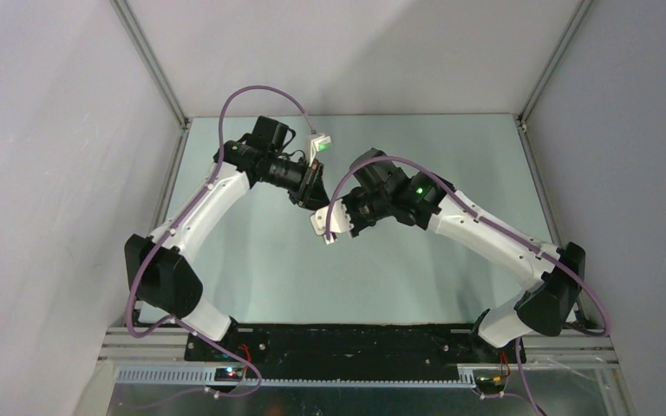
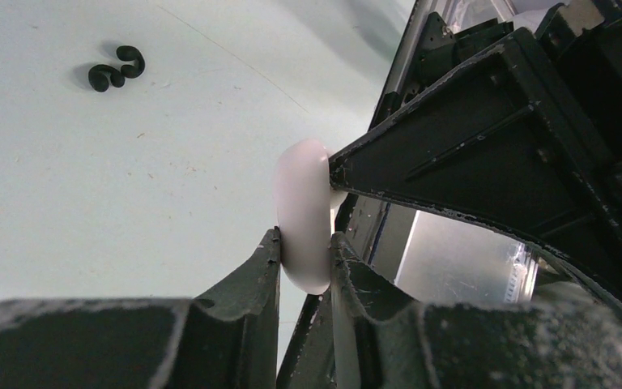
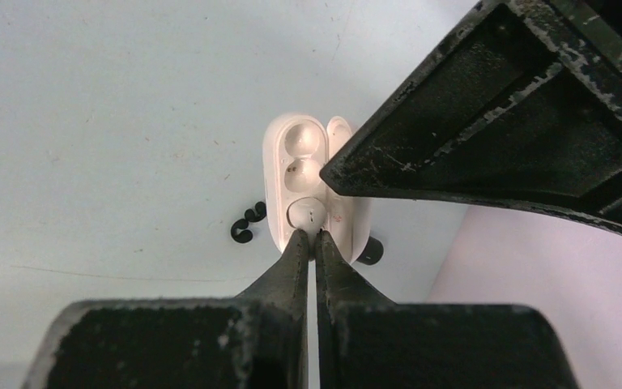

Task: Insert the wireless bluetooth earbuds into the charging case
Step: Place the earbud in the charging case, then pick up the earbud from the center of the board.

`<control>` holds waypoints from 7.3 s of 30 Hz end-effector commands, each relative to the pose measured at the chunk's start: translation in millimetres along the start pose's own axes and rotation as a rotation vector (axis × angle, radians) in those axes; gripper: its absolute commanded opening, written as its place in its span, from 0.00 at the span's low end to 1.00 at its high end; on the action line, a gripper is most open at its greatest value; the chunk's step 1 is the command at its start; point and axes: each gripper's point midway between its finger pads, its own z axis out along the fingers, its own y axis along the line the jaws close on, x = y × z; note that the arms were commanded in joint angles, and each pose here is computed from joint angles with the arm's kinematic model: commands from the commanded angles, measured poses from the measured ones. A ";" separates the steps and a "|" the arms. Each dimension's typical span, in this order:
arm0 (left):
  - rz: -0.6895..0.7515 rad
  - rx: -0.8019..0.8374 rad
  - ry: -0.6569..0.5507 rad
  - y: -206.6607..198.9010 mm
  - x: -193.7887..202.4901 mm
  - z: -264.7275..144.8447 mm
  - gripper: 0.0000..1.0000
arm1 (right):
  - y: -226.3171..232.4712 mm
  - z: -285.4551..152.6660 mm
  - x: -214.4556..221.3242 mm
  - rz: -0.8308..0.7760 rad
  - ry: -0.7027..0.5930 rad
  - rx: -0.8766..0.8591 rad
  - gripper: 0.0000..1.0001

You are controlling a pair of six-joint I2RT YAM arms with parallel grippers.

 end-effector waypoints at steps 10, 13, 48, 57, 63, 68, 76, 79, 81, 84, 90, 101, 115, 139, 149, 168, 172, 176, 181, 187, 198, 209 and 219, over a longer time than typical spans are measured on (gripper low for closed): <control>0.024 0.050 -0.029 -13.2 -7.8 -3.1 0.00 | 11.8 -5.6 -8.8 0.007 -0.044 -0.075 0.04; 0.027 0.048 -0.031 -12.7 -8.3 -3.2 0.00 | 3.2 -5.2 -7.2 0.021 -0.034 -0.028 0.19; 0.043 -0.099 -0.088 3.7 4.8 -39.4 0.00 | 76.0 -27.1 187.9 0.775 0.090 -0.090 0.36; 0.066 -0.134 -0.079 4.3 17.7 -46.9 0.00 | 100.5 16.0 222.8 0.232 0.127 -0.186 0.36; 0.055 -0.156 -0.068 7.7 25.3 -48.7 0.00 | 117.9 32.9 236.7 -0.077 0.055 -0.205 0.38; 0.051 -0.171 -0.058 10.9 29.3 -49.5 0.00 | 129.2 38.4 257.8 -0.128 0.065 -0.247 0.39; 0.044 -0.194 -0.060 15.0 30.1 -53.1 0.00 | 122.7 46.8 287.5 -0.093 0.123 -0.275 0.37; 0.042 -0.206 -0.058 17.5 29.6 -54.4 0.00 | 126.6 52.2 290.7 -0.063 0.117 -0.302 0.35; 0.042 -0.220 -0.058 20.7 28.8 -55.6 0.00 | 131.7 55.6 291.2 -0.061 0.125 -0.332 0.34; 0.039 -0.224 -0.059 23.4 28.7 -57.0 0.00 | 142.3 59.5 281.6 -0.050 0.122 -0.392 0.31; 0.033 -0.209 -0.054 25.0 29.9 -54.5 0.00 | 146.4 69.5 253.9 0.015 0.094 -0.431 0.26; 0.039 -0.185 -0.054 24.4 28.3 -52.1 0.00 | 141.3 61.9 231.7 0.364 0.190 -0.457 0.14; 0.044 -0.170 -0.061 21.4 25.5 -52.2 0.00 | 125.1 58.0 157.6 1.223 0.336 -0.404 0.18; 0.046 -0.202 -0.058 22.8 30.6 -55.0 0.00 | 129.5 32.8 182.5 0.163 -0.049 -0.086 0.42; 0.034 -0.212 -0.051 26.5 33.5 -54.5 0.00 | 127.3 48.2 193.5 0.153 -0.020 -0.154 0.29; 0.040 -0.233 -0.054 27.9 34.9 -58.1 0.00 | 114.4 52.7 193.7 0.462 0.033 -0.130 0.31; 0.043 -0.248 -0.056 28.5 35.5 -60.3 0.00 | 95.3 36.9 186.3 1.027 0.135 -0.013 0.32; 0.036 -0.244 -0.059 29.1 35.4 -61.0 0.00 | 118.5 27.9 173.8 1.627 0.226 -0.046 0.34; 0.023 -0.233 -0.065 29.8 32.2 -60.5 0.00 | 132.4 28.8 177.6 1.964 0.227 -0.073 0.36; 0.009 -0.236 -0.069 28.9 30.4 -61.3 0.00 | 136.5 40.3 195.6 2.059 0.340 -0.055 0.38; -0.012 -0.237 -0.046 31.0 40.2 -59.2 0.00 | 136.9 62.3 216.1 2.097 0.362 -0.047 0.41; -0.022 -0.234 -0.048 33.5 36.0 -58.7 0.00 | 131.2 76.8 239.7 2.107 0.489 0.063 0.35; -0.024 -0.238 -0.047 33.9 39.5 -60.0 0.00 | 125.2 87.7 218.9 1.929 0.451 -0.029 0.26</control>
